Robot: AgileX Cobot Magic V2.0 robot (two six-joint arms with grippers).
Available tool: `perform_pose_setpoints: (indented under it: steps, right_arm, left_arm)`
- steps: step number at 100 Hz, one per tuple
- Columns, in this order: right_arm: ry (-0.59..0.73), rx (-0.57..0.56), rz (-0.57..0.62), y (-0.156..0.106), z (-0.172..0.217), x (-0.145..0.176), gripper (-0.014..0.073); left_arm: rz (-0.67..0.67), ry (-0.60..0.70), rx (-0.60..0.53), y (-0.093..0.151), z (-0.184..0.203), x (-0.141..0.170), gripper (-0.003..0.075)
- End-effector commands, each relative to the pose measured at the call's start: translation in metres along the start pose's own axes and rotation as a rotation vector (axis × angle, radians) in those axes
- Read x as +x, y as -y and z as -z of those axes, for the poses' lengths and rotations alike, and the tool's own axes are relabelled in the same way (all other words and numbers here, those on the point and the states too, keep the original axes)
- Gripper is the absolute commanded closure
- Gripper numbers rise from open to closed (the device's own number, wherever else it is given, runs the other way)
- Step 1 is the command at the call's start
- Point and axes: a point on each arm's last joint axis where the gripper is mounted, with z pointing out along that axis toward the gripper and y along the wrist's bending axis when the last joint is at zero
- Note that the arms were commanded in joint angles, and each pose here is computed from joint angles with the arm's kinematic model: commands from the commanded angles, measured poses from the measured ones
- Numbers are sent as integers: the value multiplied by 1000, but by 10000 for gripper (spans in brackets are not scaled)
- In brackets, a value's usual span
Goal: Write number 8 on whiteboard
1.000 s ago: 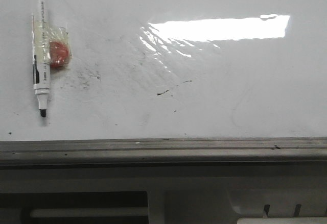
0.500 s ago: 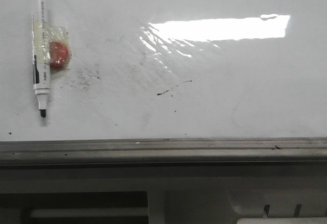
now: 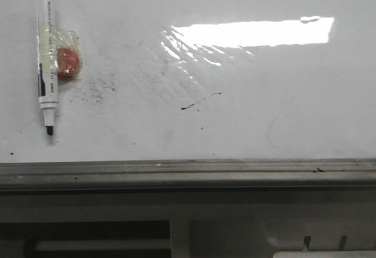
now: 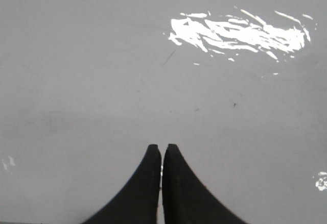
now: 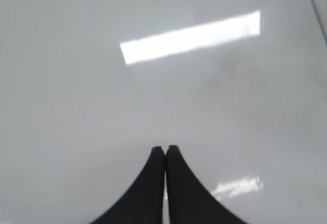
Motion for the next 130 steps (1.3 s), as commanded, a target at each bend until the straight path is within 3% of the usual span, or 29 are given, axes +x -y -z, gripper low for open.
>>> perform_pose_setpoints:
  steps: [1, 23, 40, 59, 82, 90, 102, 107, 130]
  right_arm:
    - [165, 0, 7, 0, 3, -11, 662]
    - [128, 0, 8, 0, 2, -9, 662]
    - [54, -4, 20, -3, 1, -21, 661]
    - [-125, 2, 42, -7, -5, -36, 661]
    - [-126, 3, 42, -9, -11, -48, 661]
    - [-128, 3, 42, -9, -11, -48, 661]
    - [-126, 3, 42, -9, -11, -48, 661]
    - [-126, 3, 42, -9, -11, -48, 661]
    - [-139, 1, 19, -9, -11, -47, 661]
  left_arm:
    - [17, 118, 5, -1, 1, -1, 741]
    - [20, 189, 9, -1, 2, -9, 741]
    - [22, 231, 20, 4, 8, -33, 741]
    - [8, 94, 23, 11, 10, -65, 741]
    - [-1, 29, 17, 13, 5, -78, 732]
    - [-5, 21, 15, 13, 4, -76, 659]
    - [-1, 66, 14, 12, 1, -73, 434]
    - [5, 108, 15, 11, 0, -73, 379]
    - [3, 123, 14, 10, -2, -67, 365]
